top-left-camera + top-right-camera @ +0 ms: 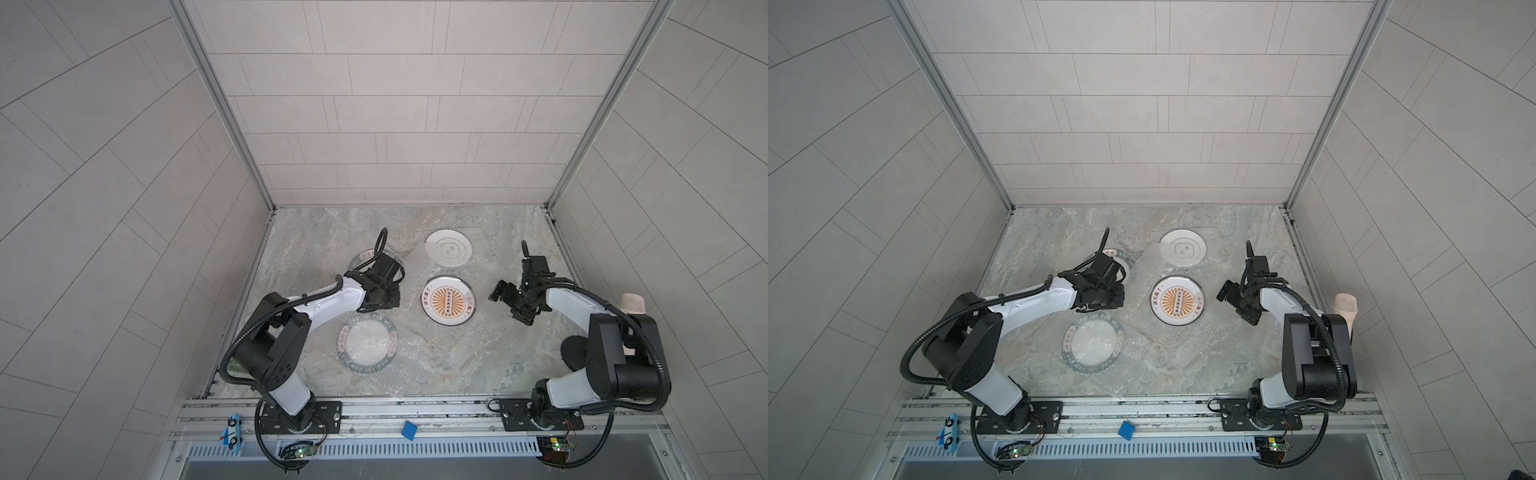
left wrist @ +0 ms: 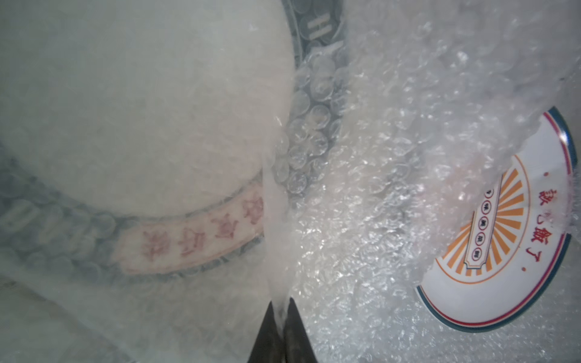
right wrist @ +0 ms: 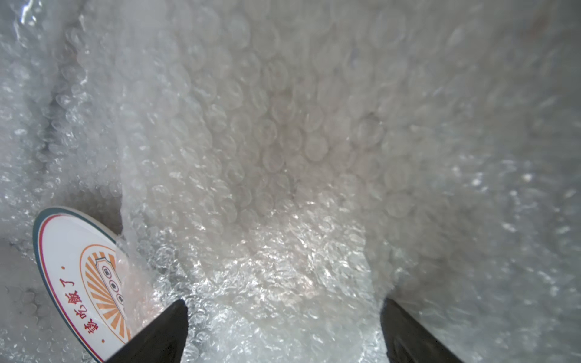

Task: Unpack dinner plates from bubble wrap
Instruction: Unwrap the bubble wrap at the center of the board.

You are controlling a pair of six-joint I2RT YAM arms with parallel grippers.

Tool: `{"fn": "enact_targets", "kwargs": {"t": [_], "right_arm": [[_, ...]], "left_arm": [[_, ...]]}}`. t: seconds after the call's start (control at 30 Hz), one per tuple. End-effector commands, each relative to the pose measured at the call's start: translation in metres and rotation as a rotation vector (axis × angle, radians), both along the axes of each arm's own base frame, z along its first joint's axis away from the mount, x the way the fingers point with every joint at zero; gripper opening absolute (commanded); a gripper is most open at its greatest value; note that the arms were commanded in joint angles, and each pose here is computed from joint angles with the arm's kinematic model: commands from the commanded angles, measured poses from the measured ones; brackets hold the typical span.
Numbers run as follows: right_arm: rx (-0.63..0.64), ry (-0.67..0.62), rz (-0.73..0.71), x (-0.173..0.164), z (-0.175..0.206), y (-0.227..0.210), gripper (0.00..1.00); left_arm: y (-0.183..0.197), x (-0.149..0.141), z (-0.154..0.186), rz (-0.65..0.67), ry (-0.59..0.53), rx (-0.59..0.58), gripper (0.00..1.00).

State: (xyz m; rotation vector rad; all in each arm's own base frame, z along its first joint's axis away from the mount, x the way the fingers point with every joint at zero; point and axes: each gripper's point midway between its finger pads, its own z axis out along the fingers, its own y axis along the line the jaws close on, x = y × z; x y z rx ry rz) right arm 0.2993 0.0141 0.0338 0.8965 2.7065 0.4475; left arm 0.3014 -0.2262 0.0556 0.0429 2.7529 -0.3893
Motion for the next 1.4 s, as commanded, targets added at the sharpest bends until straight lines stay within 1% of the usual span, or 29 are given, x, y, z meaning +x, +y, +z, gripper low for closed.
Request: {"fn": "enact_targets", "kwargs": {"t": [0.0, 0.17, 0.27, 0.33, 0.4, 0.47, 0.5, 0.57, 0.63, 0.7, 0.77, 0.8, 0.87, 0.93, 1.0, 1.1, 1.17, 1.2, 1.27, 1.37], "right_arm": [[-0.046, 0.038, -0.078, 0.003, -0.010, -0.021, 0.97], [-0.023, 0.051, -0.140, 0.013, -0.020, -0.036, 0.96], [-0.021, 0.044, -0.147, 0.021, -0.021, -0.038, 0.96], [-0.024, 0.037, -0.149, 0.026, -0.019, -0.039, 0.96], [-0.033, 0.035, -0.153, 0.028, -0.017, -0.042, 0.96], [-0.046, 0.038, -0.159, 0.028, -0.016, -0.045, 0.96], [-0.045, 0.034, -0.160, 0.028, -0.015, -0.046, 0.96], [-0.050, 0.036, -0.163, 0.027, -0.015, -0.048, 0.96], [-0.052, 0.034, -0.159, 0.027, -0.012, -0.048, 0.96], [-0.047, 0.022, -0.152, 0.027, -0.008, -0.046, 0.96], [-0.049, 0.014, -0.143, 0.027, -0.004, -0.046, 0.96], [-0.049, 0.008, -0.138, 0.026, -0.001, -0.045, 0.96], [-0.049, -0.011, -0.119, 0.026, 0.007, -0.042, 0.96], [-0.058, -0.044, -0.093, 0.026, 0.019, -0.039, 0.96], [-0.087, -0.084, -0.075, 0.026, 0.036, -0.038, 0.97], [-0.160, -0.132, -0.067, 0.023, 0.063, -0.043, 1.00], [-0.209, -0.163, -0.068, 0.021, 0.080, -0.048, 1.00], [-0.215, -0.174, -0.063, 0.020, 0.085, -0.048, 1.00], [-0.192, -0.208, -0.025, 0.022, 0.094, -0.039, 1.00], [-0.161, -0.227, 0.054, 0.024, 0.098, -0.016, 1.00]], "left_arm": [[-0.007, -0.012, 0.002, -0.040, -0.011, -0.014, 0.08], [-0.010, -0.027, -0.004, -0.020, -0.022, 0.000, 0.08], [-0.019, -0.037, -0.006, -0.032, -0.040, 0.011, 0.08], [-0.025, -0.042, -0.012, -0.030, -0.032, 0.003, 0.09], [-0.023, -0.042, -0.016, 0.013, -0.025, -0.007, 0.09], [-0.017, -0.040, -0.011, 0.049, -0.051, -0.004, 0.14], [-0.013, -0.038, -0.005, 0.066, -0.071, -0.002, 0.20], [-0.004, -0.035, 0.004, 0.091, -0.104, 0.009, 0.27], [0.008, -0.031, 0.014, 0.130, -0.131, 0.029, 0.37], [0.021, -0.025, 0.026, 0.165, -0.151, 0.026, 0.44], [0.027, -0.019, 0.044, 0.179, -0.186, -0.010, 0.47], [0.025, -0.015, 0.056, 0.161, -0.217, -0.026, 0.48], [0.014, -0.009, 0.089, 0.078, -0.298, -0.062, 0.53], [-0.002, -0.008, 0.115, 0.007, -0.333, -0.103, 0.57], [-0.028, -0.011, 0.135, -0.103, -0.352, -0.129, 0.63], [-0.073, -0.026, 0.150, -0.266, -0.347, -0.138, 0.69], [-0.105, -0.036, 0.146, -0.356, -0.307, -0.170, 0.71], [-0.115, -0.039, 0.140, -0.376, -0.279, -0.182, 0.71], [-0.138, -0.043, 0.123, -0.408, -0.195, -0.235, 0.71], [-0.155, -0.043, 0.088, -0.400, -0.066, -0.274, 0.70]]}}
